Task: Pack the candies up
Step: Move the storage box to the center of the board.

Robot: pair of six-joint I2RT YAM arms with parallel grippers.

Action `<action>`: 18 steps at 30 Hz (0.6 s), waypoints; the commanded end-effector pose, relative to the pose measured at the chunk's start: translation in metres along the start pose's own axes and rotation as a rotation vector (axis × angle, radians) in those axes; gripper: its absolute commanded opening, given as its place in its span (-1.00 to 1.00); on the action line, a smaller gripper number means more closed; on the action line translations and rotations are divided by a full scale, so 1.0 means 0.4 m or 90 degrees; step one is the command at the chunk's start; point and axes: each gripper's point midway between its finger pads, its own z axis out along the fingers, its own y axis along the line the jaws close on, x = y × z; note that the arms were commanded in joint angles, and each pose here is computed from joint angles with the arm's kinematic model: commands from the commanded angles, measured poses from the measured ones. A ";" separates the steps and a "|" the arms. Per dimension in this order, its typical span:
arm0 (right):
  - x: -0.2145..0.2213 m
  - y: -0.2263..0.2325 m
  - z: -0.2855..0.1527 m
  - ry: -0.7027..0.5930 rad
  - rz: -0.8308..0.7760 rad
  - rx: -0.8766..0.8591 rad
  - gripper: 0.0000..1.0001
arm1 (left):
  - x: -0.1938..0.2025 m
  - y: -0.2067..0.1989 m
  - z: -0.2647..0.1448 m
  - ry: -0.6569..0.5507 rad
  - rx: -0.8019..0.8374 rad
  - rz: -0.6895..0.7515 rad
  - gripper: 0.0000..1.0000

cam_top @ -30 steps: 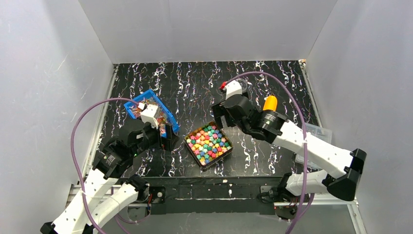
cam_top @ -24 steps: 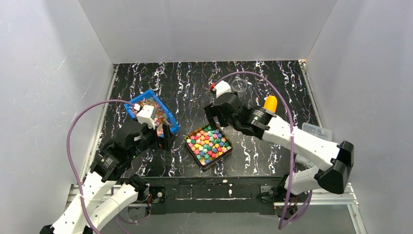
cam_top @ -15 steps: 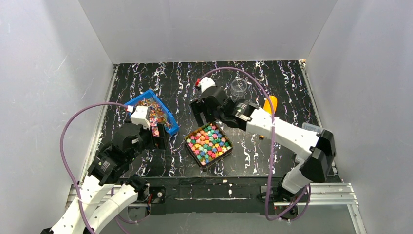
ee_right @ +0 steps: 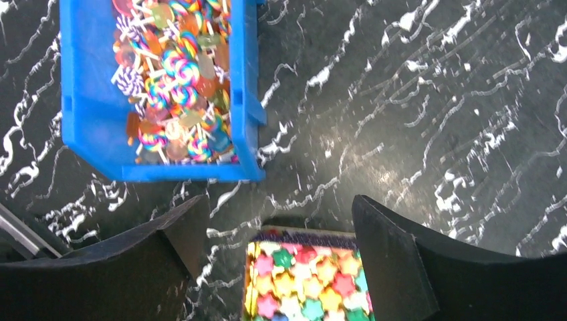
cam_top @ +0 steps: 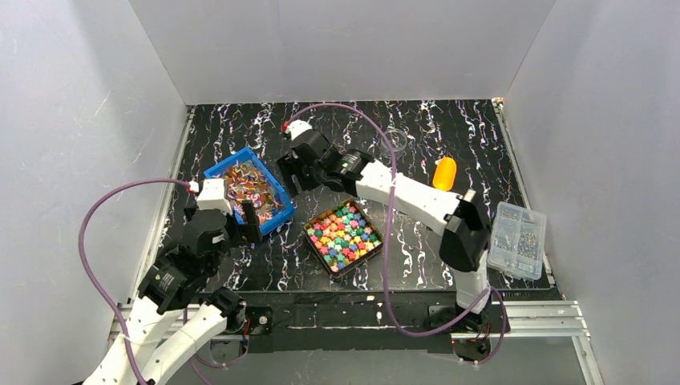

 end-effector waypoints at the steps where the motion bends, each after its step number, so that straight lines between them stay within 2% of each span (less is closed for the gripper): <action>1: -0.091 0.053 0.036 -0.051 0.007 -0.028 0.72 | -0.035 0.053 -0.032 -0.048 -0.056 -0.026 0.99; 10: -0.106 0.094 0.153 -0.049 0.005 -0.041 0.63 | -0.039 0.059 -0.040 -0.059 -0.056 -0.034 0.99; 18: -0.070 0.112 0.235 -0.038 0.002 -0.055 0.52 | -0.038 0.058 -0.039 -0.058 -0.056 -0.033 0.99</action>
